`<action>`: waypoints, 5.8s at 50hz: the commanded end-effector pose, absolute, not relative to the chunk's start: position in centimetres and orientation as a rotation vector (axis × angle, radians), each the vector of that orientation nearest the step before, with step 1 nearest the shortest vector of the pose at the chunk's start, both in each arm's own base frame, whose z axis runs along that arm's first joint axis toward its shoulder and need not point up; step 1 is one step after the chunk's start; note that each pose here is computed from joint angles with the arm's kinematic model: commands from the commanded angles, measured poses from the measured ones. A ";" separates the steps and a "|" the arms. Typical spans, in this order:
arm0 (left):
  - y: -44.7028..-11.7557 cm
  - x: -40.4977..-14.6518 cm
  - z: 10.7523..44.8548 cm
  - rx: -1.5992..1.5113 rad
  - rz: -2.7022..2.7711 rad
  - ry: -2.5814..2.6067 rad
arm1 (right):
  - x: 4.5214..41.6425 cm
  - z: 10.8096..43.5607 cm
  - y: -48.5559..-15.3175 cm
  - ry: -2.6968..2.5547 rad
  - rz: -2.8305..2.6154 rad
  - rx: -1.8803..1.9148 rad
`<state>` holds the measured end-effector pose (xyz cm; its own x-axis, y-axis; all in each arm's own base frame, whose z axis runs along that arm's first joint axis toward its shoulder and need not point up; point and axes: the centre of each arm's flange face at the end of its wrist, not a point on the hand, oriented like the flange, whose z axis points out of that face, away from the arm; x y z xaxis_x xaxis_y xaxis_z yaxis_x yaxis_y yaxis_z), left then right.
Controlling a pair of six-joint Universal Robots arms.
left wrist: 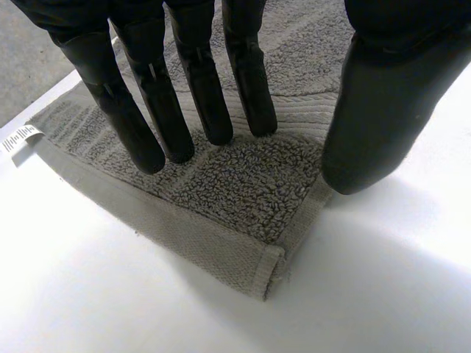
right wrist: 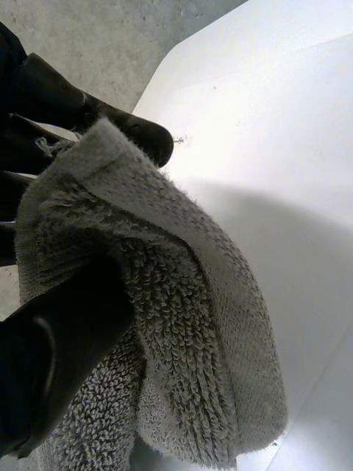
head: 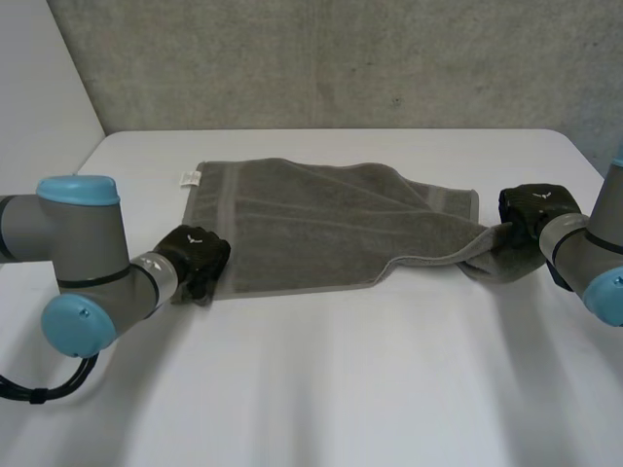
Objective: Fold the towel.
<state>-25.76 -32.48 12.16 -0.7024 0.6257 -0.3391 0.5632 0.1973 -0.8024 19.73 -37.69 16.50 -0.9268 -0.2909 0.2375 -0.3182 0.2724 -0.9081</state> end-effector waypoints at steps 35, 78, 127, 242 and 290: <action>-33.3 -24.5 13.0 -1.145 1.596 -2.505 | 19.7 16.4 -37.7 -2.476 1.774 0.615; -34.0 -24.8 12.3 -1.120 1.657 -2.471 | 19.8 16.3 -37.6 -2.472 1.765 0.633; -34.0 -24.9 12.4 -1.113 1.695 -2.456 | 19.8 16.0 -37.5 -2.477 1.756 0.643; -36.4 -25.4 11.4 -1.070 1.848 -2.400 | 20.1 15.8 -37.3 -2.468 1.744 0.677; -31.2 -19.0 21.7 -0.838 1.903 -2.371 | 19.3 26.8 -27.9 -2.329 1.548 1.287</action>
<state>-20.91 -33.05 23.16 -0.8423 0.3839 -0.3784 0.4138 0.0106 -0.9103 19.77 -30.75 27.62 -0.7538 -0.4849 0.4436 -0.5582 0.1161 -0.8216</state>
